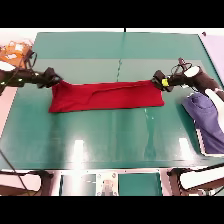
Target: Fold the shirts.
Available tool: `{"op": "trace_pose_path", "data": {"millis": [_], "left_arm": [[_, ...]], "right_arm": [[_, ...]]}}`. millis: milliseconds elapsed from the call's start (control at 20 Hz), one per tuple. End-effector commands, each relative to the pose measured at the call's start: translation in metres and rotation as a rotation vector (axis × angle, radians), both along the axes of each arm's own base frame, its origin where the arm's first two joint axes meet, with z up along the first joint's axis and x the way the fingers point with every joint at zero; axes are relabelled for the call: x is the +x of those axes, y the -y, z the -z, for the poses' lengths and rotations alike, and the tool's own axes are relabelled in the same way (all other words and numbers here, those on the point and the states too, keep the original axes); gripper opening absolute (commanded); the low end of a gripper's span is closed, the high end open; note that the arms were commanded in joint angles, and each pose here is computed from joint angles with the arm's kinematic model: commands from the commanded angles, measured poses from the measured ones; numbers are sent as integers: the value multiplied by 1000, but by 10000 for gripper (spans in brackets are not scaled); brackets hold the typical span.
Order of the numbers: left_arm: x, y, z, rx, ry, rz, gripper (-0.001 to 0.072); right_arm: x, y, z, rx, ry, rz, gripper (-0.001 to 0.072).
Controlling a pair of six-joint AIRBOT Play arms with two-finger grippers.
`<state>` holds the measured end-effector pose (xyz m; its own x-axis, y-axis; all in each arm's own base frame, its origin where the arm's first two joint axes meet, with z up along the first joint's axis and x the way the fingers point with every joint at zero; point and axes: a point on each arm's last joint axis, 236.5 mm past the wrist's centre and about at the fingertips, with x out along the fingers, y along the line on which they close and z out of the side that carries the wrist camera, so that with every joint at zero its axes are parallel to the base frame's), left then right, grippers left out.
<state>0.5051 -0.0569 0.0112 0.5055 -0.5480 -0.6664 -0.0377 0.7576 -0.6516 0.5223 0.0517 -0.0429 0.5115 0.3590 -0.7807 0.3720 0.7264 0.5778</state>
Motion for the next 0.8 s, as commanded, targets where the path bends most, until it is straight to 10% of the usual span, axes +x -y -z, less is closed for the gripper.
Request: {"op": "trace_pose_path", "data": {"millis": [0,300,350,450,750], "left_arm": [[53,-1,0,-20,105,-88,700],[29,-11,-45,-88,68,57,698],[23,-10,-45,-112,31,59,650],[12,-6,-43,-127,-3,92,64],[2,18,-43,-141,-32,158,23]], "right_arm": [[44,13,6,8,37,22,549],[5,86,-6,-15,-46,-140,549],[-7,94,4,-7,-80,-175,549],[-28,98,25,13,-135,-255,549],[-41,52,68,163,-160,-431,549]]}}
